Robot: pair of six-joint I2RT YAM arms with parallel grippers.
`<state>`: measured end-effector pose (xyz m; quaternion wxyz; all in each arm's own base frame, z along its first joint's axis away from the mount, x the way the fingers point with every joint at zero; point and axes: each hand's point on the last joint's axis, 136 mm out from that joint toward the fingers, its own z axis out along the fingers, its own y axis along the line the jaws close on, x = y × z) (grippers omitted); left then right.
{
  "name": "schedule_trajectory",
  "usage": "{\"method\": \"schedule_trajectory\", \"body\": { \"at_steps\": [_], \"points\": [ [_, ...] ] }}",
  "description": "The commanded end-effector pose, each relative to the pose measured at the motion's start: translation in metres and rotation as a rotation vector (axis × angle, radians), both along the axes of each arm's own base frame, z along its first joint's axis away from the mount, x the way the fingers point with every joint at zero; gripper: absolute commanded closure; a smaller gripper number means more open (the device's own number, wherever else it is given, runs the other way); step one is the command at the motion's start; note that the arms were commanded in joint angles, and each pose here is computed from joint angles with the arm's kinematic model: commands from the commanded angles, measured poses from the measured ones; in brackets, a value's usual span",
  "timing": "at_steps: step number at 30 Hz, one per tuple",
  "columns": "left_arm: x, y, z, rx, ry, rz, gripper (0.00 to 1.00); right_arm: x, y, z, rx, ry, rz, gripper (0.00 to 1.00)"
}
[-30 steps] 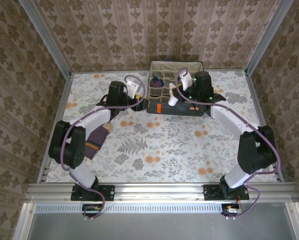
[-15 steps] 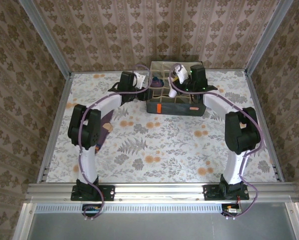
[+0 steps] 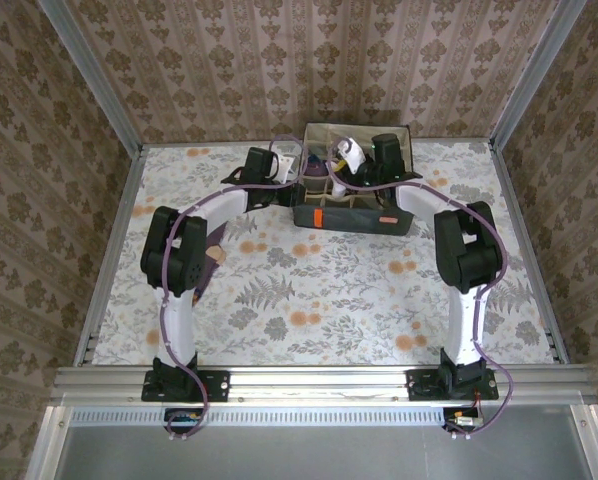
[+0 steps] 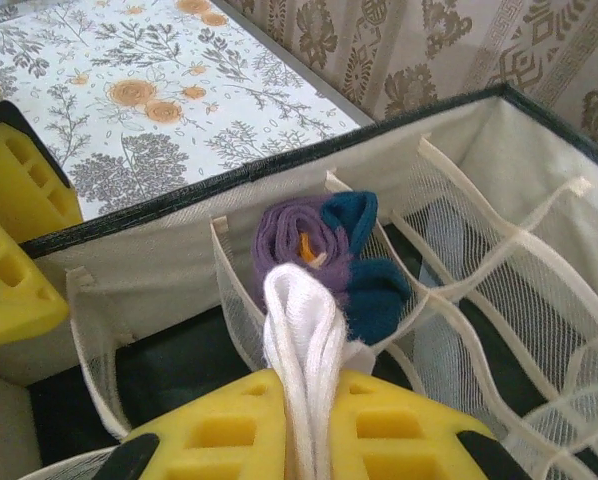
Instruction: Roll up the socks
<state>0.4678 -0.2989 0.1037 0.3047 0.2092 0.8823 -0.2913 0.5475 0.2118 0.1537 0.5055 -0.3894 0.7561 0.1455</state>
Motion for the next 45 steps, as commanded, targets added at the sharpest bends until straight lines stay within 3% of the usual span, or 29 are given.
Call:
{"method": "schedule_trajectory", "body": {
  "at_steps": [1, 11, 21, 31, 33, 34, 39, 45],
  "points": [
    [-0.013, 0.007, -0.03, 0.031, 0.096, 0.001, 0.78, 0.005, 0.004, -0.003, -0.043, -0.027, 0.049, 1.0],
    [-0.016, 0.011, -0.035, 0.042, 0.122, 0.007, 0.84, 0.009, 0.002, -0.005, -0.086, -0.046, 0.071, 0.99],
    [-0.011, 0.018, -0.036, 0.062, 0.125, 0.064, 0.88, -0.033, 0.0, -0.003, -0.112, -0.054, 0.151, 0.97],
    [-0.006, 0.019, -0.026, 0.054, 0.105, 0.081, 0.87, -0.042, -0.005, -0.019, -0.116, 0.002, 0.135, 0.89],
    [-0.005, 0.019, -0.023, 0.055, 0.098, 0.083, 0.87, -0.043, -0.004, -0.015, -0.1, -0.004, 0.128, 0.84],
    [-0.005, 0.019, -0.022, 0.056, 0.095, 0.085, 0.87, -0.044, -0.004, -0.013, -0.091, -0.005, 0.125, 0.73],
    [-0.004, 0.019, -0.017, 0.054, 0.084, 0.086, 0.86, -0.046, -0.006, -0.009, -0.064, 0.016, 0.097, 0.45],
    [-0.003, 0.019, -0.003, 0.053, 0.057, 0.073, 0.84, -0.037, -0.014, 0.025, -0.004, -0.038, 0.016, 0.36]
  ]
}}
